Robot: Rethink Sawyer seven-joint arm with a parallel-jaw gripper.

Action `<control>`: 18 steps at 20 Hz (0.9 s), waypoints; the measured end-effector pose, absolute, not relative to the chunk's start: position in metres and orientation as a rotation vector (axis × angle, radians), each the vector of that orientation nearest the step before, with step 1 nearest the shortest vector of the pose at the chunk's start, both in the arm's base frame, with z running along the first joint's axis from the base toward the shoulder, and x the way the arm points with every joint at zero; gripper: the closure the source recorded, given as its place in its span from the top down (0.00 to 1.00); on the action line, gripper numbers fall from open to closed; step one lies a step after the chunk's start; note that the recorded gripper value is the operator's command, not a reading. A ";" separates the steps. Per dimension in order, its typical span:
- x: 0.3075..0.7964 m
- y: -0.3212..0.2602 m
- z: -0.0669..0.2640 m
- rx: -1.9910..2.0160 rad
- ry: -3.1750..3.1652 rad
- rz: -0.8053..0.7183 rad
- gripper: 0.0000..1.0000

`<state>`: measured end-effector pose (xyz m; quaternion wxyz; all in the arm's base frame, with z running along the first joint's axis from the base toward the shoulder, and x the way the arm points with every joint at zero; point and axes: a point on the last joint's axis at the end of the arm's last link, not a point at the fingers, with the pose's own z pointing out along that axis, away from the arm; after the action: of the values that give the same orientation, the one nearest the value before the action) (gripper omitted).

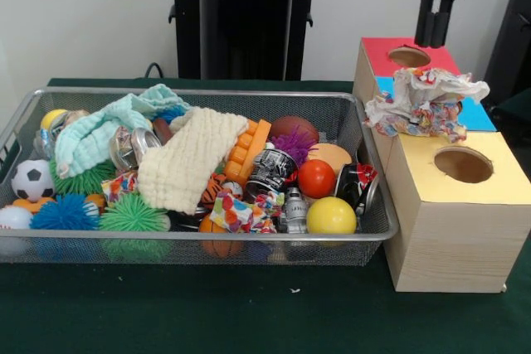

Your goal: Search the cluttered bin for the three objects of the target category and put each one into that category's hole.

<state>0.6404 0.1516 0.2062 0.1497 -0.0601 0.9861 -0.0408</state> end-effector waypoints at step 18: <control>0.642 0.147 0.204 -0.183 2.834 -0.118 1.00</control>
<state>0.6419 0.1474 0.2037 0.1492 -0.0635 0.9859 -0.0409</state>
